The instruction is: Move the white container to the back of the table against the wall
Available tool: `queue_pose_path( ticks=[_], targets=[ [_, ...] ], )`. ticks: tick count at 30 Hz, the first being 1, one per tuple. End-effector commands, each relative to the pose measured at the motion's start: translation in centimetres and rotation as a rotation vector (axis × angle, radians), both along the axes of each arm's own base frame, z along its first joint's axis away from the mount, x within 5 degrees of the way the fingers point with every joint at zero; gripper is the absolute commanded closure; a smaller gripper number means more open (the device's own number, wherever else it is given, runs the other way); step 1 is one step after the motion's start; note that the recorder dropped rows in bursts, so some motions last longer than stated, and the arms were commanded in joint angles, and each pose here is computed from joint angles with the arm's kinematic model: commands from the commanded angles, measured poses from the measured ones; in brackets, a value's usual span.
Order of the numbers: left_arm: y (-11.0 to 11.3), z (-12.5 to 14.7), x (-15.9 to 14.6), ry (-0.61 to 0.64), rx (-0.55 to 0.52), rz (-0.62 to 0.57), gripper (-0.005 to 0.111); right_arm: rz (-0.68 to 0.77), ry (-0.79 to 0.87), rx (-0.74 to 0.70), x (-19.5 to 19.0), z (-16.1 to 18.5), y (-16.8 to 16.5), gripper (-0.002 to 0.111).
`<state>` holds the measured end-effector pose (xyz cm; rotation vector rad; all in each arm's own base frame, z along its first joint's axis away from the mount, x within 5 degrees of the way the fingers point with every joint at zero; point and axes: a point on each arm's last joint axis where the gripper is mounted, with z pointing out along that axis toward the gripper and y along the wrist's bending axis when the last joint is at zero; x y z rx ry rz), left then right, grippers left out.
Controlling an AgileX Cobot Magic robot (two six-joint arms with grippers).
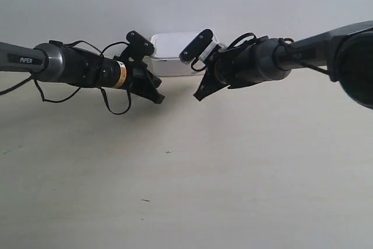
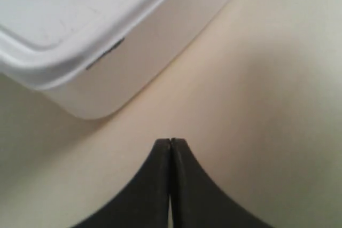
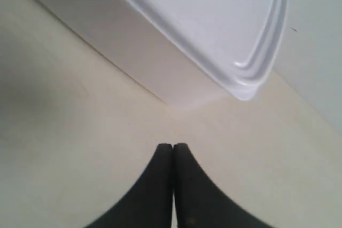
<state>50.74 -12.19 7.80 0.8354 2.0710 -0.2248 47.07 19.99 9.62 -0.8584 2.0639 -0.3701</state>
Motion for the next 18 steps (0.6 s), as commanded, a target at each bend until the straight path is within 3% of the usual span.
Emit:
queue_pose_path(
  ticks=[1,12,18],
  targets=[
    [0.6,2.2,-1.8,0.026,-0.022,0.065,0.107,-0.042,0.002,0.067,-1.9,3.0,-1.1,0.108],
    [2.1,10.3,-9.6,0.024,-0.076,0.202,0.107,-0.150,0.002,0.290,-9.7,10.2,-4.5,0.108],
    [2.0,13.9,-15.3,0.003,-0.121,0.206,0.107,-0.143,0.000,0.424,-14.8,13.6,-6.3,0.108]
  ],
)
